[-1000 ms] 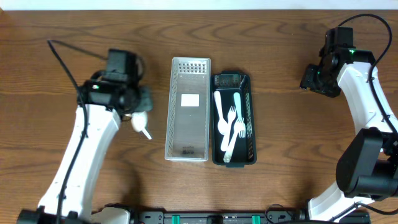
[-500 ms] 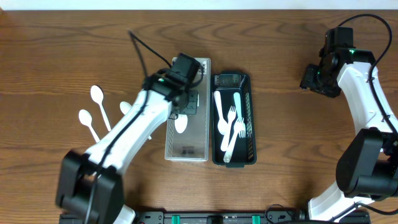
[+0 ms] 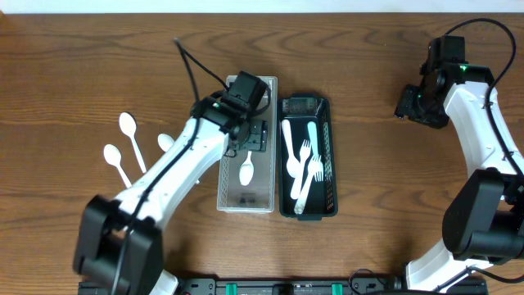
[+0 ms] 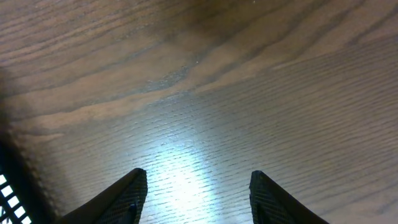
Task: Pack container
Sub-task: 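Carry the white spoon into the clear basket and release it, then move the left gripper back and grasp another white spoon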
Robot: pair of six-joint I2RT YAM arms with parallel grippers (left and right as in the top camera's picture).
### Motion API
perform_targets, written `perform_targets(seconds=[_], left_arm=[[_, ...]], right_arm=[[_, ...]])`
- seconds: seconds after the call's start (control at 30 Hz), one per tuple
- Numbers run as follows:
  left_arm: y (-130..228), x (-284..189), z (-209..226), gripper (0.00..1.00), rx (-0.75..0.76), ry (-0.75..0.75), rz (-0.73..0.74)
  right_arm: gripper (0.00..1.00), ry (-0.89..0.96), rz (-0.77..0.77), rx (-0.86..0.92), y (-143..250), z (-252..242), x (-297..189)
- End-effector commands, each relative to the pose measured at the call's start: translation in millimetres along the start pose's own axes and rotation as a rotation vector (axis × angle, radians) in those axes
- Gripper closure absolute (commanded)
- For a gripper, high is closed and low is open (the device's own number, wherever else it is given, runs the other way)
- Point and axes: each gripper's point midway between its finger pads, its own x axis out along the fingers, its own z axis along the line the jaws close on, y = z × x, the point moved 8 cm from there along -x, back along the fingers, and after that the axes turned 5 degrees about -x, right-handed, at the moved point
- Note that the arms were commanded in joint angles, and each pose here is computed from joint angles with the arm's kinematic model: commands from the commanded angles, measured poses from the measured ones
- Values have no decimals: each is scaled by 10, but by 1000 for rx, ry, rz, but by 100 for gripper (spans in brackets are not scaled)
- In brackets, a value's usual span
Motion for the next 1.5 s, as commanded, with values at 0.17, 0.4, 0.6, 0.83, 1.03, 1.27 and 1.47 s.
perform_targets(seconds=[0.17,0.4,0.6,0.83,1.03,1.27,1.47], left_arm=[[-250,-876,798,2,-255,-80,-270],[-183,-611,1592,2,-636,-212,-161],[-142,-7,1739,2,-680,-223,35],[-84,670,1704,2,-671,-162,219],[34,1016,1711,2,-683,-163,324],[94,1137,1708,2,-684,-161,369],[109,1131,1705,6,-685,-161,379]], right_arm=[[44,3,15,-5,21,-24,25],[44,3,13,-5,18,-23,25],[44,3,12,-4,17,-23,25],[44,3,13,-5,18,-23,25],[43,4,13,-5,18,-24,25],[44,4,13,-5,18,-24,25],[43,4,13,-4,18,-25,25]])
